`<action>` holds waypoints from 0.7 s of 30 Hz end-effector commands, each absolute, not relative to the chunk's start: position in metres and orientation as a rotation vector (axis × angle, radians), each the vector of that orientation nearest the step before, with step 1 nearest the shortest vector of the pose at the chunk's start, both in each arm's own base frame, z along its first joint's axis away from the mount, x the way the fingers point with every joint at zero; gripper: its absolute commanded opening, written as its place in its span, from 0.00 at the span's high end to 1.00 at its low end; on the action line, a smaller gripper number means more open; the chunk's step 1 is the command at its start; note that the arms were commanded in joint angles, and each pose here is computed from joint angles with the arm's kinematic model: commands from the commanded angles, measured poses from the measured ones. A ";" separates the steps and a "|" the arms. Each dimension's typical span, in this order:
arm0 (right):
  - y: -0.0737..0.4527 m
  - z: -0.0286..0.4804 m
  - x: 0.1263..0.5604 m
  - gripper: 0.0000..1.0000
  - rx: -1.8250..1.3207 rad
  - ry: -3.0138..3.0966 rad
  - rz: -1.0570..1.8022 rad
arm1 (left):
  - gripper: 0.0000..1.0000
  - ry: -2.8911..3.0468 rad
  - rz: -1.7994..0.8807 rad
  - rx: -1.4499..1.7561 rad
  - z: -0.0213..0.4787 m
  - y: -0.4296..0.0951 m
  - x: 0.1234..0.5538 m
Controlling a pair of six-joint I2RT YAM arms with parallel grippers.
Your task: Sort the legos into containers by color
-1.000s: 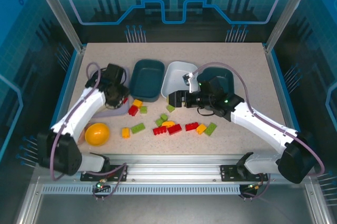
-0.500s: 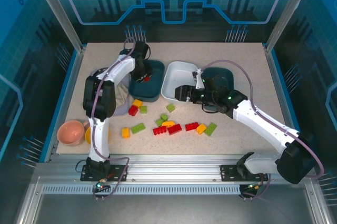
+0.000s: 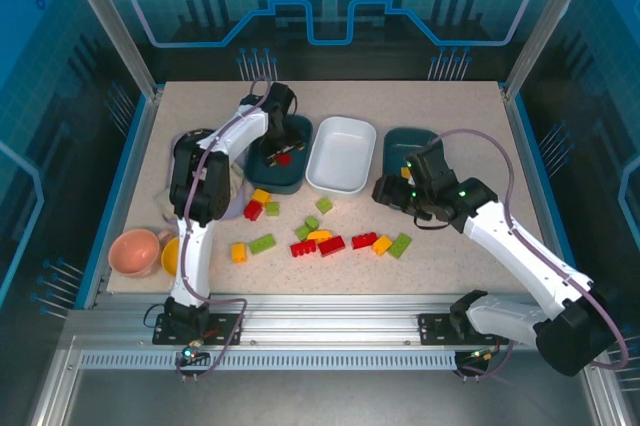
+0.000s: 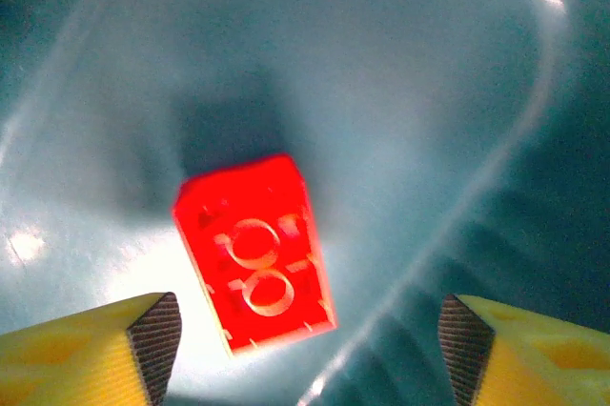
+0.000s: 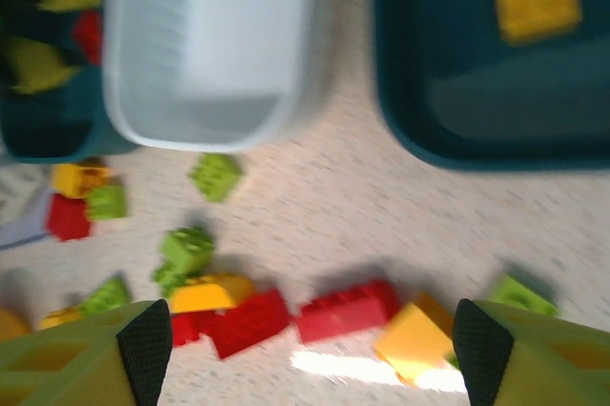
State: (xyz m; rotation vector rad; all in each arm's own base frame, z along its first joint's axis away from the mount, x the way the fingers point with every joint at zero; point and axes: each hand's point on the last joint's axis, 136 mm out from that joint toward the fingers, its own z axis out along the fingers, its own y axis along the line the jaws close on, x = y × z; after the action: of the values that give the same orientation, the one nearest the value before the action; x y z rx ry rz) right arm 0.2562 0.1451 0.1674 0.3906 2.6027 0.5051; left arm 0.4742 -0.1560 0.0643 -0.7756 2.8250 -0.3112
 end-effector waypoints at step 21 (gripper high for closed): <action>0.104 0.039 0.221 0.30 1.071 2.708 0.208 | 0.01 2.580 -0.974 -0.063 0.199 -0.238 0.255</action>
State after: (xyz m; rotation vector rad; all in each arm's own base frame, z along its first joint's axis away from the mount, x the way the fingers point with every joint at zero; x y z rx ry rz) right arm 0.2112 0.1010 0.0394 1.0119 2.7487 0.1797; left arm 0.2630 -0.2364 0.1869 -0.0619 2.6255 -0.9074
